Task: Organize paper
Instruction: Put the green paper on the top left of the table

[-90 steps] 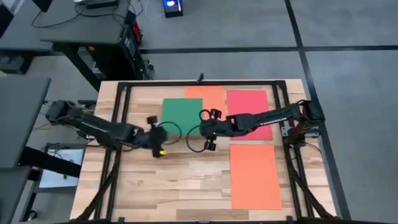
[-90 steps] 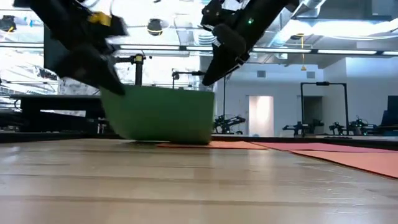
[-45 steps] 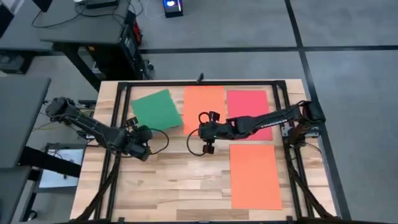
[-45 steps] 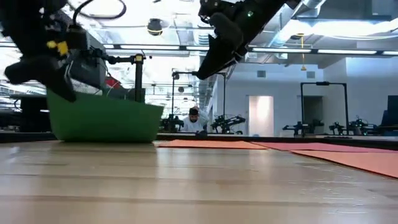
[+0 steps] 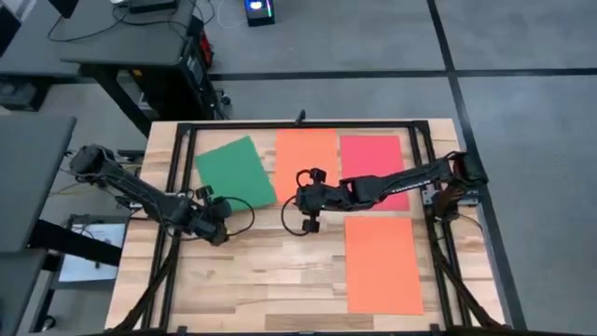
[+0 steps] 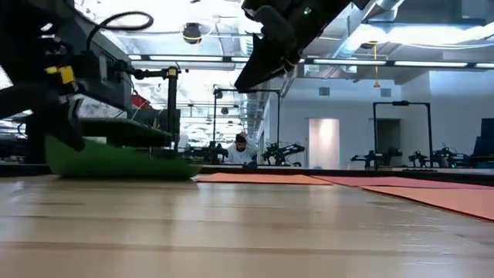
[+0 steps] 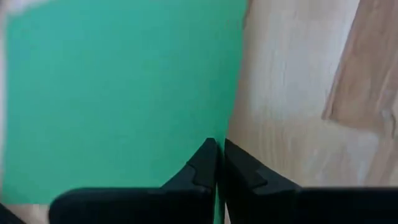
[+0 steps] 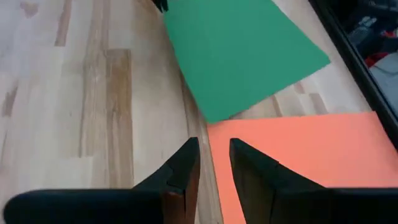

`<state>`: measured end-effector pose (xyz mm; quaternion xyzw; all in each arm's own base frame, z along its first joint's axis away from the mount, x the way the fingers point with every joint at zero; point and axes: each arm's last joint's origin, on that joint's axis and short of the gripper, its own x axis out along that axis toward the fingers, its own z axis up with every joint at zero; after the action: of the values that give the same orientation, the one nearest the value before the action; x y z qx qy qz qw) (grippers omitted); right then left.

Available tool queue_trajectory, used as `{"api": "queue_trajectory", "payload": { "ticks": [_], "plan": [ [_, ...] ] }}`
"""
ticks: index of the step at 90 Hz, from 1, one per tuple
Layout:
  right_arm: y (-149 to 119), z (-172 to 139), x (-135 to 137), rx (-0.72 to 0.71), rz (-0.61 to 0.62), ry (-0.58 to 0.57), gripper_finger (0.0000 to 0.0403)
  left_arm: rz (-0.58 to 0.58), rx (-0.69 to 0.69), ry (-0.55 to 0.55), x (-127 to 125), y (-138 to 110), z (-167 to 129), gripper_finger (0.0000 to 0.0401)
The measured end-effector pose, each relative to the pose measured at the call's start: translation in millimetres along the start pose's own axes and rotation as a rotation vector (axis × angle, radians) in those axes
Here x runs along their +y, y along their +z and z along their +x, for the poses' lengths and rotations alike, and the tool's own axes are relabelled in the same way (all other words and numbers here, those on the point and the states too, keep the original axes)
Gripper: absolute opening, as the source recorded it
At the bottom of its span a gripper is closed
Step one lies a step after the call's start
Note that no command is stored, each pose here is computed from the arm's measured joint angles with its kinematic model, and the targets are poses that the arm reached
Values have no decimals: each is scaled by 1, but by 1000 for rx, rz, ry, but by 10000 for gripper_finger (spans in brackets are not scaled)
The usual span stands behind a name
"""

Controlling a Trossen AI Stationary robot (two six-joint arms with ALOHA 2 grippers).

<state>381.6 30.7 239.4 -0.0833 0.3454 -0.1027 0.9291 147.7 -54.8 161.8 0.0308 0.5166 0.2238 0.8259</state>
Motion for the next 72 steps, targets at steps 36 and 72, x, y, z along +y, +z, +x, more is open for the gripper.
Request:
{"api": "queue_trajectory", "payload": {
  "ticks": [36,72],
  "plan": [
    [-10,66,29,-104,-239,16,182,8,-55,-87,-10,1,-4,0],
    [-6,120,36,28,-404,-13,214,-22,-130,-156,-14,6,-11,0]
  ]
}}
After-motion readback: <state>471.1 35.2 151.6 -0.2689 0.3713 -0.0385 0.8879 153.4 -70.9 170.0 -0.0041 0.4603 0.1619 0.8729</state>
